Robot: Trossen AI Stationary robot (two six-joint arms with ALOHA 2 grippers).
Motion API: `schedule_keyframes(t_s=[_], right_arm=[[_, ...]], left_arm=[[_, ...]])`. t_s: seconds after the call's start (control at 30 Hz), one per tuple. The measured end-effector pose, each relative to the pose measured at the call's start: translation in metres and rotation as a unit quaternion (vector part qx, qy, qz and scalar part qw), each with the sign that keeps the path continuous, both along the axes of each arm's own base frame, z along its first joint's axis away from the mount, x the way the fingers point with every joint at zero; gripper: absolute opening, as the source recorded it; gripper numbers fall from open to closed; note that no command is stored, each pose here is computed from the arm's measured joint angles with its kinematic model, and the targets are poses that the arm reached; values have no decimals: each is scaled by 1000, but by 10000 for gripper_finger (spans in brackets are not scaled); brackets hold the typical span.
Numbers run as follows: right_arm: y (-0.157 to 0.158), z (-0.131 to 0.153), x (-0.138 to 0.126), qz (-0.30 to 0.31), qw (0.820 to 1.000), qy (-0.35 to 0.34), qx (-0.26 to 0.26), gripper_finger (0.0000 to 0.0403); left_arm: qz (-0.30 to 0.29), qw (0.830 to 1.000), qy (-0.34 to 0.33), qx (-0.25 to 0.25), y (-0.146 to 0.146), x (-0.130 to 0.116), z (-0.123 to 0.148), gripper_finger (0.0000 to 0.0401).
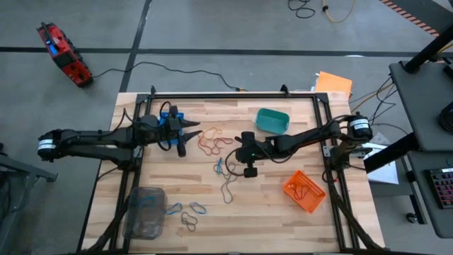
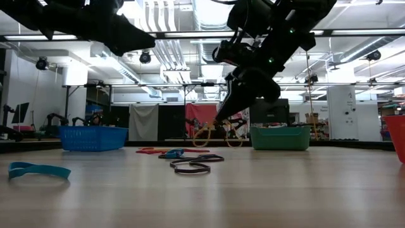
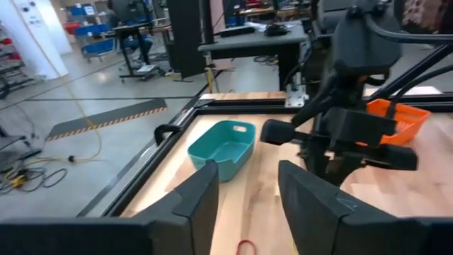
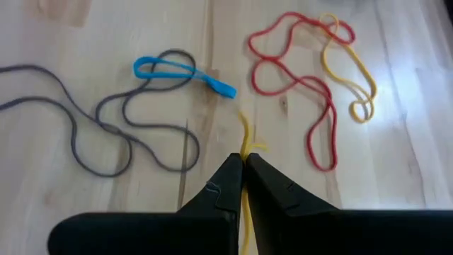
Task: Sort rubber bands into baskets
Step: Put the yellow rubberband into the blue bin
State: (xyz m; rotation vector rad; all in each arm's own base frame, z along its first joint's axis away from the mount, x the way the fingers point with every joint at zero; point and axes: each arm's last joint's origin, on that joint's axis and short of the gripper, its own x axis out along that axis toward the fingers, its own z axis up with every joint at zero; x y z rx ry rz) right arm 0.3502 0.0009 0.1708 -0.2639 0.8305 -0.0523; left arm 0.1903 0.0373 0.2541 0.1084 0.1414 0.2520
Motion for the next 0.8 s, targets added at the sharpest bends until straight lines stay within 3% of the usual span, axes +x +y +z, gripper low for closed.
schedule_keyframes(t_s=[0.3,0.8], right_arm=[[-2,25,9,41,993,-99,-47,12],[-5,55,16,52,970,-221,-85,12]], left_arm=[[-49,998,9,-32,-6,1,-3,188],[-77,995,48,-49,-6,17,-18,192]])
